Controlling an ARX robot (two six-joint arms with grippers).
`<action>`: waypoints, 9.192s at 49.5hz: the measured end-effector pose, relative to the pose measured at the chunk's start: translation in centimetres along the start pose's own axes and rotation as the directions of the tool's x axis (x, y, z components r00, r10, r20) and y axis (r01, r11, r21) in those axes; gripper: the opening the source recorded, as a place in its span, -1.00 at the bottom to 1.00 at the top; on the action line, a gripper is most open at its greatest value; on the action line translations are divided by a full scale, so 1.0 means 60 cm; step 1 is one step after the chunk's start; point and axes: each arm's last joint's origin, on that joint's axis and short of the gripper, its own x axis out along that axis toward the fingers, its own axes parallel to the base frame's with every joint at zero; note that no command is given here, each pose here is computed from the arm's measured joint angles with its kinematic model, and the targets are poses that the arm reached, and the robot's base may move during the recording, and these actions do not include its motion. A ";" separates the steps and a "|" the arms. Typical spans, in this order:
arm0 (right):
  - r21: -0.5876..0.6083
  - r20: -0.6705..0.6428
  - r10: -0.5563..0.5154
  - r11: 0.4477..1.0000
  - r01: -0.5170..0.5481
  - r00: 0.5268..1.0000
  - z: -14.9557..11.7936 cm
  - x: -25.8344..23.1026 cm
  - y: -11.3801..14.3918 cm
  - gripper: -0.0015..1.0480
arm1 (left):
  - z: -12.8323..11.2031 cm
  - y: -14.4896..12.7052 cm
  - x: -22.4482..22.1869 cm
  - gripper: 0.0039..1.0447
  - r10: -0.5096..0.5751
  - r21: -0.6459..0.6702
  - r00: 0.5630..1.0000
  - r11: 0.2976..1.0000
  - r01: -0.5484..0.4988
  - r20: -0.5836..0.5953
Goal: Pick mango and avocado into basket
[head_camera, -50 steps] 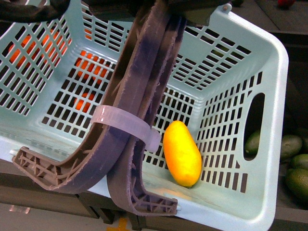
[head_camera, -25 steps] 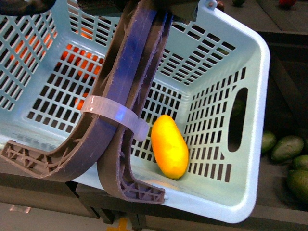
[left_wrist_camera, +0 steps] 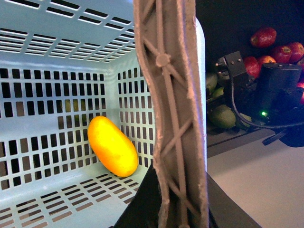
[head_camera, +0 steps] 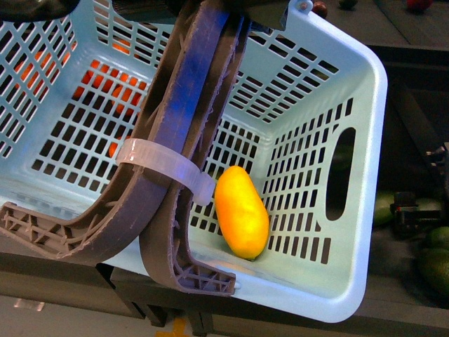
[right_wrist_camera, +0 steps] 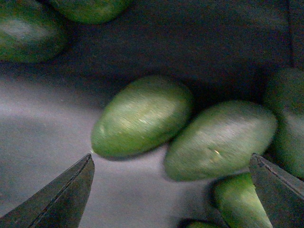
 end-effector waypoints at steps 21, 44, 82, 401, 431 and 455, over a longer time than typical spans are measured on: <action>0.066 -0.034 -0.022 0.998 0.024 0.999 0.008 0.096 0.034 0.85 | 0.000 -0.001 0.000 -0.86 -0.006 0.000 1.000 1.000 0.006 -0.002; 0.094 -0.065 -0.045 0.994 0.051 0.997 0.025 0.133 0.035 0.85 | 0.000 0.000 0.000 -0.86 -0.006 0.000 1.000 1.000 0.006 -0.002; 0.147 -0.077 -0.073 0.986 0.084 0.994 0.004 0.155 0.038 0.85 | 0.000 0.000 0.000 -0.86 -0.007 -0.001 1.000 1.000 0.007 -0.002; 0.053 0.716 -0.064 0.998 0.038 0.695 -0.050 -0.544 0.111 0.85 | -0.001 0.001 0.001 -0.86 0.003 0.000 1.000 1.000 -0.003 -0.003; 0.048 0.715 -0.059 0.998 0.035 0.697 -0.050 -0.544 0.111 0.85 | -0.001 0.001 0.001 -0.87 -0.004 0.001 1.000 1.000 0.004 -0.005; 0.051 0.716 -0.063 0.998 0.038 0.695 -0.050 -0.544 0.111 0.85 | 0.012 0.005 0.022 -0.87 -0.025 0.023 0.996 0.999 0.024 0.084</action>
